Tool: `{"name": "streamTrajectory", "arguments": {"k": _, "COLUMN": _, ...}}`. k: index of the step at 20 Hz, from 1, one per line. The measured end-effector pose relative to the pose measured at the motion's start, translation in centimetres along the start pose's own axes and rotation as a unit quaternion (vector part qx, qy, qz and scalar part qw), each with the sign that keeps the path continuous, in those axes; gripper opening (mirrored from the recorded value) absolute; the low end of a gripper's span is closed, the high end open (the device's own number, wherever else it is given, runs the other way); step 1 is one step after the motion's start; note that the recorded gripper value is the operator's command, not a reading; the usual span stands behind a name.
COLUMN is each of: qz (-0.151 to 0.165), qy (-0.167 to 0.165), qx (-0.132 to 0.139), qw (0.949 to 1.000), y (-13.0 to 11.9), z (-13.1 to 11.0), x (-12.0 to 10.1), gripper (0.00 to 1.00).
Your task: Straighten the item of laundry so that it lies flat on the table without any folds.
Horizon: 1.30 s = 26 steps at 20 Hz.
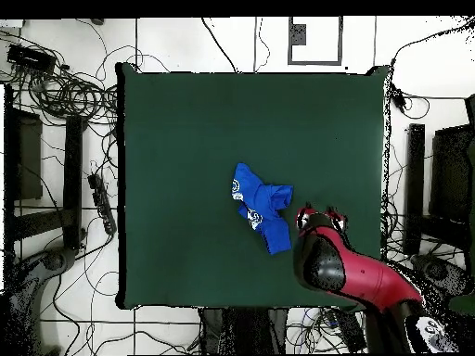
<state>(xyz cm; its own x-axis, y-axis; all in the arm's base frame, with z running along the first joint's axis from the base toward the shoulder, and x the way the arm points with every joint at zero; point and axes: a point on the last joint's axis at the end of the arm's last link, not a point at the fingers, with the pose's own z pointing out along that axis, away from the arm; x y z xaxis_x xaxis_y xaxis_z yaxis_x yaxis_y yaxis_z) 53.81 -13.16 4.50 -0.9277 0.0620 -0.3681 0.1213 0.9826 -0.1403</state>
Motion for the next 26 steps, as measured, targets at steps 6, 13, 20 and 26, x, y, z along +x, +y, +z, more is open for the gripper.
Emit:
{"name": "streamTrajectory", "arguments": {"k": 6, "qz": -0.007, "qy": 0.003, "qx": -0.018, "qw": 0.9998, "y": 2.0, "z": 0.7, "x": 0.2, "gripper": 1.00}}
{"name": "streamTrajectory", "arguments": {"k": 13, "qz": -0.013, "qy": 0.019, "qx": -0.032, "qw": 0.9992, "y": 3.9, "z": 2.1, "x": 1.9, "gripper": 1.00}}
{"name": "streamTrajectory", "arguments": {"k": 20, "qz": -0.022, "qy": 0.021, "qx": -0.042, "qw": 0.9986, "y": 5.8, "z": 2.9, "x": 3.0, "gripper": 1.00}}
{"name": "streamTrajectory", "arguments": {"k": 26, "qz": -0.024, "qy": 0.027, "qx": -0.054, "qw": 0.9979, "y": 7.3, "z": 3.2, "x": 3.7, "gripper": 1.00}}
